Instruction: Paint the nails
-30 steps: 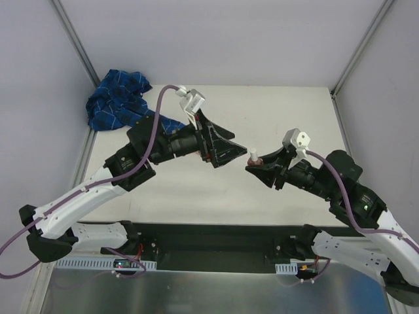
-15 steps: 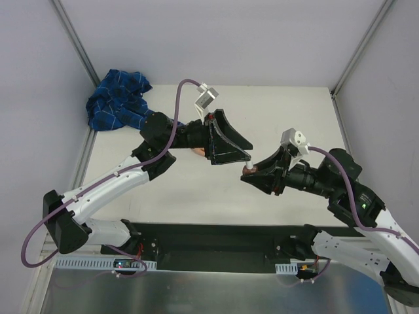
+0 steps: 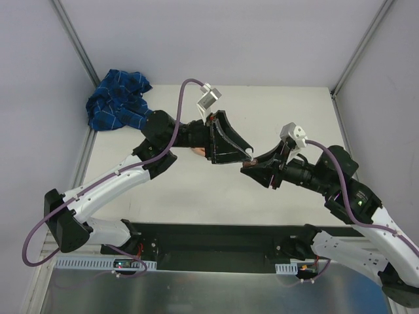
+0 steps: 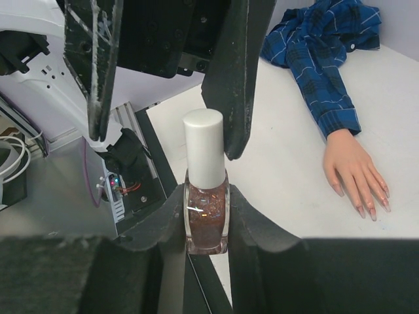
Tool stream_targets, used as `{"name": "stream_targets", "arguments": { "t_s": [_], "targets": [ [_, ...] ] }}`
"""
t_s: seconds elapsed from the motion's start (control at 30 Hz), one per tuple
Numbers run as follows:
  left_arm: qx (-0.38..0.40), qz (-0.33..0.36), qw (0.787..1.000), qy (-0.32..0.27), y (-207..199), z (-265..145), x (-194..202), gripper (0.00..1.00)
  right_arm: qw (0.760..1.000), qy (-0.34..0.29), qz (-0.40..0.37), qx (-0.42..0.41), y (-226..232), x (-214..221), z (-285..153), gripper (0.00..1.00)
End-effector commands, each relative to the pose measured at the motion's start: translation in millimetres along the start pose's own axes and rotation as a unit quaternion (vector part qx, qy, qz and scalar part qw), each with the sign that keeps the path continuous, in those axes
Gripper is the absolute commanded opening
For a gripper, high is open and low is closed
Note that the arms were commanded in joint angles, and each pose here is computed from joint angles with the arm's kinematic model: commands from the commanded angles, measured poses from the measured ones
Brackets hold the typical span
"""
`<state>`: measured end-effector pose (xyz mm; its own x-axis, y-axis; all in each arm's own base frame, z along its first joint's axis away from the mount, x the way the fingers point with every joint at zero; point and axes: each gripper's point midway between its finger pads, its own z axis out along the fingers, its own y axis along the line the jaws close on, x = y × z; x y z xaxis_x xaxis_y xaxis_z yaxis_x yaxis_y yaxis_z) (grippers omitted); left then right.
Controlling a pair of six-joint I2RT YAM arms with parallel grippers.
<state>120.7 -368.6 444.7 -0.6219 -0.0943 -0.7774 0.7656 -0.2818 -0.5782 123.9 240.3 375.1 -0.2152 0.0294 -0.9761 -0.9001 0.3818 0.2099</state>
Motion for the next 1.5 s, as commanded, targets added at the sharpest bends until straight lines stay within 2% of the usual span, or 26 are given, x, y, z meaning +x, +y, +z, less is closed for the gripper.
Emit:
{"name": "stream_targets", "arguments": {
  "t_s": [0.0, 0.1, 0.2, 0.27, 0.3, 0.33, 0.37, 0.4, 0.43, 0.47, 0.5, 0.57, 0.67, 0.83, 0.9, 0.97, 1.0, 1.03, 1.17, 1.27, 1.4, 1.47],
  "targets": [
    [0.007, 0.063, 0.998, -0.005, -19, 3, -15, 0.49, 0.998, -0.061, -0.019, 0.002, 3, -40, -6, 0.00],
    [-0.016, 0.078, 0.997, -0.004, -16, 6, -17, 0.36, 0.998, -0.059, -0.021, 0.007, -1, -40, -3, 0.00],
    [-0.071, 0.088, 0.994, 0.006, -5, 10, -14, 0.01, 0.998, -0.056, -0.029, 0.023, -8, -42, 0, 0.00],
    [-0.157, 0.108, 0.981, -0.031, 13, 10, -30, 0.00, 0.997, -0.045, -0.032, 0.050, -19, -40, 3, 0.00],
    [-0.185, 0.118, 0.975, -0.016, 17, 14, -16, 0.00, 0.994, -0.053, -0.043, 0.083, -29, -49, 1, 0.00],
    [-0.268, 0.127, 0.953, -0.063, 38, 6, -33, 0.00, 0.992, -0.051, -0.046, 0.106, -37, -50, 2, 0.00],
    [-0.296, 0.127, 0.944, -0.072, 44, 5, -34, 0.00, 0.989, -0.048, -0.053, 0.130, -46, -50, 5, 0.00],
    [-0.325, 0.125, 0.933, -0.089, 51, 3, -38, 0.00, 0.976, -0.055, -0.077, 0.198, -63, -56, 1, 0.00],
    [-0.358, 0.115, 0.922, -0.088, 60, 1, -30, 0.00, 0.967, -0.059, -0.098, 0.229, -69, -61, 0, 0.00],
    [-0.406, 0.110, 0.900, -0.110, 77, -6, -37, 0.00, 0.957, -0.058, -0.114, 0.260, -76, -65, 5, 0.00],
    [-0.419, 0.098, 0.895, -0.118, 83, -6, -36, 0.00, 0.942, -0.054, -0.137, 0.303, -84, -68, 2, 0.00],
    [-0.435, 0.085, 0.888, -0.127, 93, -5, -35, 0.00, 0.937, -0.050, -0.143, 0.314, -86, -74, 11, 0.00],
    [-0.426, 0.080, 0.892, -0.126, 91, 3, -36, 0.00, 0.938, -0.054, -0.145, 0.311, -85, -78, 14, 0.00],
    [-0.405, 0.082, 0.903, -0.122, 79, 5, -38, 0.00, 0.961, -0.058, -0.158, 0.218, -58, -72, 20, 0.00],
    [-0.374, 0.087, 0.918, -0.102, 68, 12, -32, 0.12, 0.969, -0.054, -0.154, 0.183, -50, -67, 22, 0.00],
    [-0.336, 0.105, 0.932, -0.084, 52, 14, -30, 0.29, 0.978, -0.045, -0.142, 0.147, -42, -60, 20, 0.00],
    [-0.291, 0.116, 0.947, -0.067, 36, 22, -25, 0.36, 0.981, -0.040, -0.138, 0.133, -39, -55, 20, 0.00],
    [-0.264, 0.131, 0.953, -0.071, 19, 20, -30, 0.52, 0.983, -0.041, -0.134, 0.122, -36, -54, 16, 0.00],
    [-0.210, 0.153, 0.963, -0.069, -3, 14, -20, 0.74, 0.990, -0.036, -0.117, 0.077, -22, -44, 10, 0.00],
    [-0.192, 0.166, 0.964, -0.073, -17, 6, -20, 0.81, 0.992, -0.031, -0.108, 0.051, -13, -39, 4, 0.00],
    [-0.184, 0.164, 0.967, -0.069, -26, -4, -21, 0.84, 0.994, -0.018, -0.101, 0.037, -6, -31, -7, 0.00],
    [-0.174, 0.148, 0.973, -0.039, -31, -6, -18, 0.83, 0.995, -0.014, -0.099, 0.031, -3, -30, -10, 0.00]
  ]
}}
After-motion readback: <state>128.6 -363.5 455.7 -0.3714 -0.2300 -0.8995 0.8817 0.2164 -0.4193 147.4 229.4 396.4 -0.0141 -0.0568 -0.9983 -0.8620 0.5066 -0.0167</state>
